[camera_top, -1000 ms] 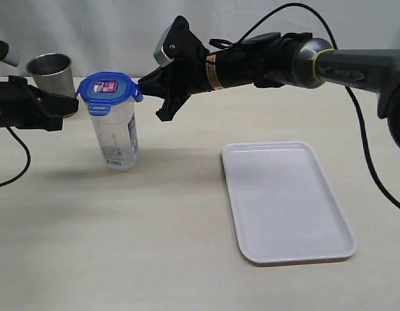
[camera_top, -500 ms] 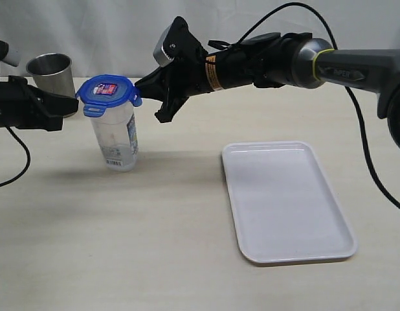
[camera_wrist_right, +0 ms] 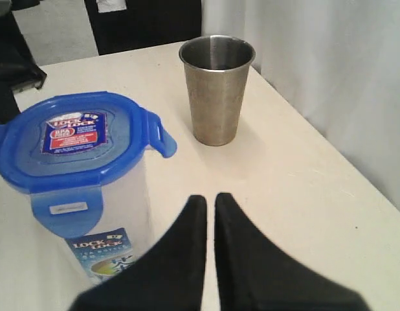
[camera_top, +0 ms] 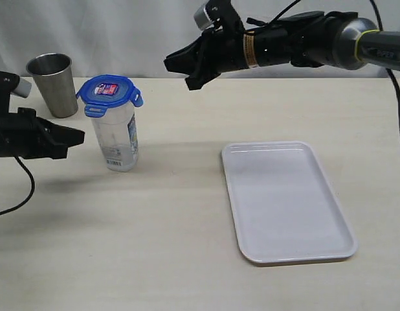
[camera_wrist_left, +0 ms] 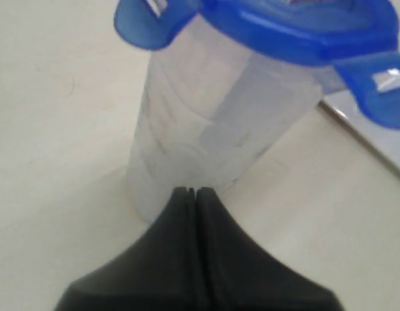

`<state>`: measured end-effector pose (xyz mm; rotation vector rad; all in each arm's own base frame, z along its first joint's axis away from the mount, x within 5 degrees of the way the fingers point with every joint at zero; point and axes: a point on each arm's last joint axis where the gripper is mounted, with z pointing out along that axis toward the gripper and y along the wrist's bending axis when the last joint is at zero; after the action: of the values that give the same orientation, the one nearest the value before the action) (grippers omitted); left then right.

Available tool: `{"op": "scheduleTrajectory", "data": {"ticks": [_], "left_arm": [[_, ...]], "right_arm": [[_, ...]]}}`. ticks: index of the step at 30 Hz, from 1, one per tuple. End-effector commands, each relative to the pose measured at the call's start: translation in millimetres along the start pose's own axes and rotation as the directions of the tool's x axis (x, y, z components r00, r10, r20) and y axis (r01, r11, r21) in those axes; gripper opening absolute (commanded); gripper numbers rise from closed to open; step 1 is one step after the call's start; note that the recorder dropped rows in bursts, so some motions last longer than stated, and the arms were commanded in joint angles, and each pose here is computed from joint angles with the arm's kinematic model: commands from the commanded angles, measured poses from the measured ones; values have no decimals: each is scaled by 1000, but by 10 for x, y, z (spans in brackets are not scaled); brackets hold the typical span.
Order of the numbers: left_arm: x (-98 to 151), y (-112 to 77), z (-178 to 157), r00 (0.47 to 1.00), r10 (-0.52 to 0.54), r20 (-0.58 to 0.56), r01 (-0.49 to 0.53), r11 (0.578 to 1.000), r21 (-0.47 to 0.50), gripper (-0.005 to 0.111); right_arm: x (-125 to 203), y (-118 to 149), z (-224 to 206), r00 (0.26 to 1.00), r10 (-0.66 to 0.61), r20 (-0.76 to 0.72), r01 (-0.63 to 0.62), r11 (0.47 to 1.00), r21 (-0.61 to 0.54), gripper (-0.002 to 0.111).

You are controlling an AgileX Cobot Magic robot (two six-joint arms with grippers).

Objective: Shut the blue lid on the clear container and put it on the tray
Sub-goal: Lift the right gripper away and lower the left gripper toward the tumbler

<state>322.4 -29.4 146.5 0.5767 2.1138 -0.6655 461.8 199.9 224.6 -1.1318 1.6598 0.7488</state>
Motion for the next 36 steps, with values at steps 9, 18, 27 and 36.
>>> {"op": "scheduleTrajectory", "data": {"ticks": [9,18,27,36], "left_arm": [[-136,303,-218,991,26,-132,-77,915,-395,0],[-701,518,-594,896,129,426,283,573,-769,0],[103,7,-477,864,136,484,135,864,-484,0],[501,-348,-211,958,229,174,-189,958,-217,68]], "right_arm": [[-55,-88,-182,999,37,21,-37,999,0,5],[-57,-75,-182,999,41,24,-41,999,-15,5],[-56,-80,-182,1000,19,23,-19,1000,-9,5],[-57,-76,-182,999,42,23,-42,999,-13,5]]}}
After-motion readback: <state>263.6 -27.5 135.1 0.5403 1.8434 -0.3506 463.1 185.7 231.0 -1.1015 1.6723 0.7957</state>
